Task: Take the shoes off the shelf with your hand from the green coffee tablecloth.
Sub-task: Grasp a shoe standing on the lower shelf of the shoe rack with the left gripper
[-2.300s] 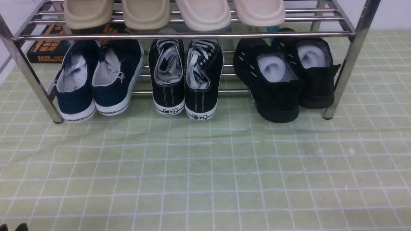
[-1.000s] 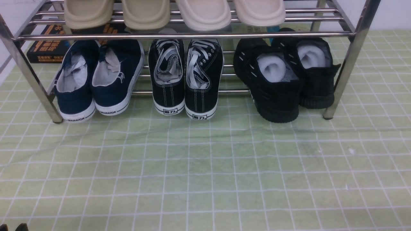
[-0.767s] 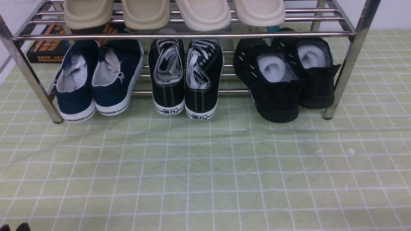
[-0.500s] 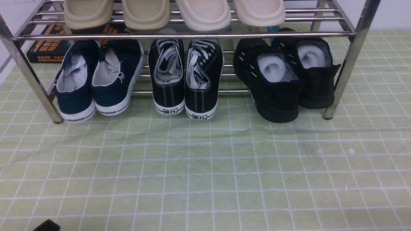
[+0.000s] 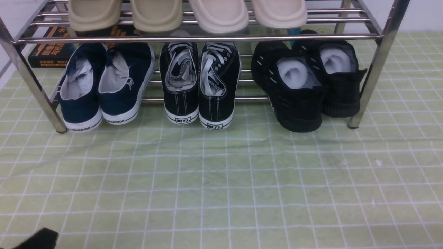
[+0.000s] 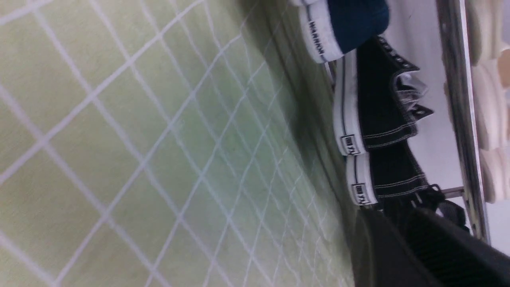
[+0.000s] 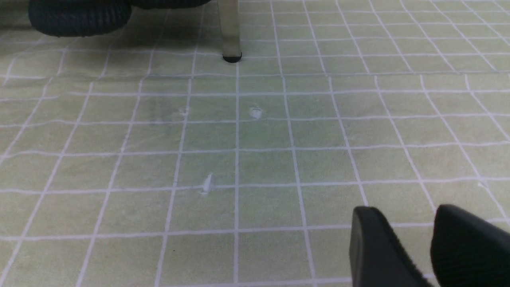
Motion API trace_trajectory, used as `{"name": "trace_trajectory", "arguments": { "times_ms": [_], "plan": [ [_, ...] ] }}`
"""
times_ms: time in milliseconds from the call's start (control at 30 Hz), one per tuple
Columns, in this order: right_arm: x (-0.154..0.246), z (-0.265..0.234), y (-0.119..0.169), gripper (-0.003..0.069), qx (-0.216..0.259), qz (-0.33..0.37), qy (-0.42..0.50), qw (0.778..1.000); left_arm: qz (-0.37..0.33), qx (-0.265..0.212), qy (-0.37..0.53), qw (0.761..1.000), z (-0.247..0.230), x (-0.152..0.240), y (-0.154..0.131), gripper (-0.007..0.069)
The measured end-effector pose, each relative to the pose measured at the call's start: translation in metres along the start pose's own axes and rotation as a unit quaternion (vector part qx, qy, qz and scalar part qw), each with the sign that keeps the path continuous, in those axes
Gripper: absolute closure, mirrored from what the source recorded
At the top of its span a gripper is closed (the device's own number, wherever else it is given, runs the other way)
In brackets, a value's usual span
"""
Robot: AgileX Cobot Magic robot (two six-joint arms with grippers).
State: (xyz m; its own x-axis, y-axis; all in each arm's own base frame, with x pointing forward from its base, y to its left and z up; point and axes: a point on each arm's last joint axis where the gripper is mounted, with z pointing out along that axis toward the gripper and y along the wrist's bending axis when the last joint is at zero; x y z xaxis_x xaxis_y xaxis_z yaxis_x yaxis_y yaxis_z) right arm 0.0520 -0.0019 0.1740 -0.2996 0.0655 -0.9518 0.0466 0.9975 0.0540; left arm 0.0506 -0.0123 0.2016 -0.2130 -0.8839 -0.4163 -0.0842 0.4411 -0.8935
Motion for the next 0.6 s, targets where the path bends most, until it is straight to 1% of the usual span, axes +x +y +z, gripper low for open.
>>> {"name": "trace_trajectory", "arguments": {
  "times_ms": [67, 133, 200, 267, 300, 333, 367, 433, 467, 500, 600],
  "plan": [
    [0.000, 0.000, 0.000, 0.0419, 0.000, 0.000, 0.000, 1.000, 0.034, 0.008, -0.005, 0.999, -0.006, -0.008, -0.017, 0.0585],
    [0.000, 0.000, 0.000, 0.0419, 0.000, 0.000, 0.000, 1.000, 0.077, -0.009, 0.001, 0.997, -0.011, -0.016, -0.035, 0.0617],
    [0.000, 0.000, 0.000, 0.0419, 0.000, 0.000, 0.000, 1.000, 0.123, -0.056, 0.023, 0.991, -0.010, -0.025, -0.050, 0.0624],
    [0.000, 0.000, 0.000, 0.0419, 0.000, 0.000, 0.000, 1.000, 0.160, -0.120, 0.048, 0.979, -0.004, -0.034, -0.059, 0.0624],
    [0.000, 0.000, 0.000, 0.0419, 0.000, 0.000, 0.000, 1.000, 0.186, -0.160, 0.078, 0.966, 0.002, -0.039, -0.064, 0.0624],
    [0.000, 0.000, 0.000, 0.0419, 0.000, 0.000, 0.000, 1.000, 0.194, -0.180, 0.092, 0.960, 0.005, -0.042, -0.067, 0.0624],
    [0.000, 0.000, 0.000, 0.0419, 0.000, 0.000, 0.000, 1.000, 0.212, -0.216, 0.106, 0.947, 0.012, -0.046, -0.071, 0.0624],
    [0.000, 0.000, 0.000, 0.0419, 0.000, 0.000, 0.000, 1.000, 0.239, -0.264, 0.154, 0.922, 0.030, -0.055, -0.079, 0.0624],
    [0.000, 0.000, 0.000, 0.0419, 0.000, 0.000, 0.000, 1.000, 0.241, -0.269, 0.157, 0.919, 0.032, -0.056, -0.080, 0.0624],
    [0.000, 0.000, 0.000, 0.0419, 0.000, 0.000, 0.000, 1.000, 0.251, -0.294, 0.185, 0.903, 0.049, -0.062, -0.087, 0.0624],
    [0.000, 0.000, 0.000, 0.0419, 0.000, 0.000, 0.000, 1.000, 0.266, -0.324, 0.227, 0.879, 0.083, -0.072, -0.098, 0.0606]
  ]
}}
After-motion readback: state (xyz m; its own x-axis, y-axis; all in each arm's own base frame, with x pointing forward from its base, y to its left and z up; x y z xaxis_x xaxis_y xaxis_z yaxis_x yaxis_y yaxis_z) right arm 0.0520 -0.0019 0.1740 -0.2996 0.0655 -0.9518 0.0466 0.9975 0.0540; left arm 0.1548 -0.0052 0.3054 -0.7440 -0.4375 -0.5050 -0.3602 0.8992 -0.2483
